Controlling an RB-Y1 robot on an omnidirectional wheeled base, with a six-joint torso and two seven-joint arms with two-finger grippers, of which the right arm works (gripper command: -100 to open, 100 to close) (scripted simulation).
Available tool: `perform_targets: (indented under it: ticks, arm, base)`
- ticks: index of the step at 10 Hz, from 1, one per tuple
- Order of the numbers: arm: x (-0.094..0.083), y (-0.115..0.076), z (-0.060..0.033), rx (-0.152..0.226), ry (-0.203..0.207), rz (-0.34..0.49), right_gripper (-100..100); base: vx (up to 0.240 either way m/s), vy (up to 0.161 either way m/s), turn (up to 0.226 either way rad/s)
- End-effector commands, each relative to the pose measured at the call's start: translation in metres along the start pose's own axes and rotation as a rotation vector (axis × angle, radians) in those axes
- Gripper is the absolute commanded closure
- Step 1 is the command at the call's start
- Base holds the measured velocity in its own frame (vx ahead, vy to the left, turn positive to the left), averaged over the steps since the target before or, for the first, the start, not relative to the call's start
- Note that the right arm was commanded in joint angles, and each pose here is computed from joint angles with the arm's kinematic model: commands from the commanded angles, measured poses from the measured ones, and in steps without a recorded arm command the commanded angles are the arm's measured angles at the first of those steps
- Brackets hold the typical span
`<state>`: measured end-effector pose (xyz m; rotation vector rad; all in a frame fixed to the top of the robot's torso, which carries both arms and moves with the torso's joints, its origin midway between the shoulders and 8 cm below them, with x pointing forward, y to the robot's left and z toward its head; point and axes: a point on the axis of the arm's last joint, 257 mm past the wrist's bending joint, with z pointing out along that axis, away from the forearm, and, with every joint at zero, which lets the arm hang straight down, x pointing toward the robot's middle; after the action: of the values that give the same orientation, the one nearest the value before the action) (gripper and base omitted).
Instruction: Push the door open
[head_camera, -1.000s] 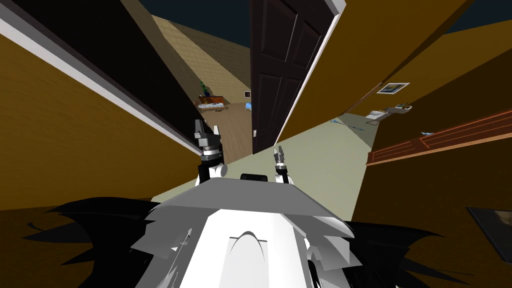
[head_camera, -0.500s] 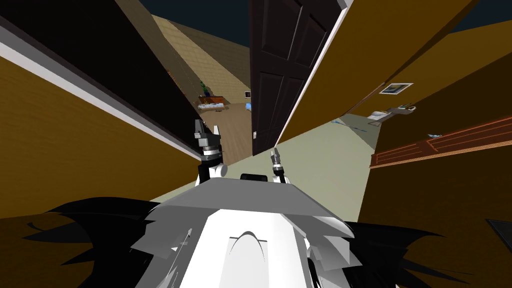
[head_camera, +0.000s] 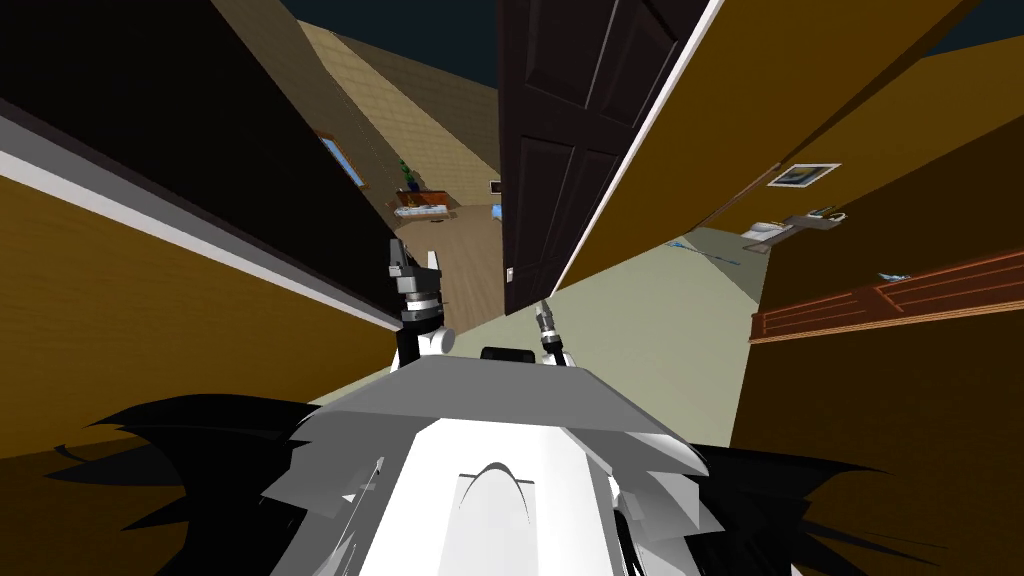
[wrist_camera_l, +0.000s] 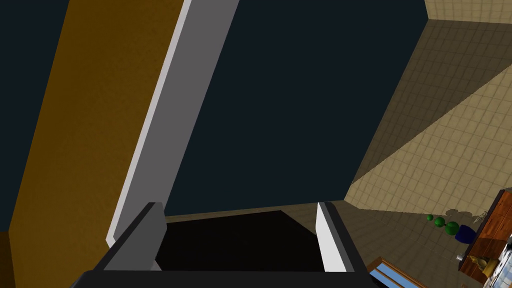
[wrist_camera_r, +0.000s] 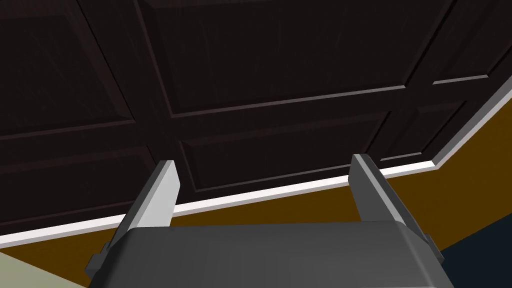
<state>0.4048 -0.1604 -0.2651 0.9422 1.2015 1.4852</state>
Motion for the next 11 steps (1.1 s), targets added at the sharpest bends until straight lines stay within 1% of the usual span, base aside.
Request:
perform_targets:
  ticks: [1, 2, 3, 4, 8, 11]
  arm:
    - [0.007, -0.008, -0.0028, 0.013, 0.016, 0.001, -100]
    - [0.015, -0.019, -0.0057, 0.03, 0.036, 0.003, -100]
    - [0.019, -0.023, -0.0071, 0.038, 0.046, 0.004, -100]
    - [0.027, -0.032, -0.0103, 0.054, 0.066, 0.007, -100]
    - [0.058, -0.065, -0.0247, 0.112, 0.142, 0.016, -100]
    - [0.071, -0.079, -0.0321, 0.138, 0.176, 0.02, -100]
  base:
    - [0.066, -0.008, 0.006]
    - [0.12, -0.001, 0.016]
    - [0.132, -0.018, 0.009]
    - [0.143, 0.009, 0.019]
    - [0.203, -0.003, 0.016]
    - [0.153, -0.001, 0.009]
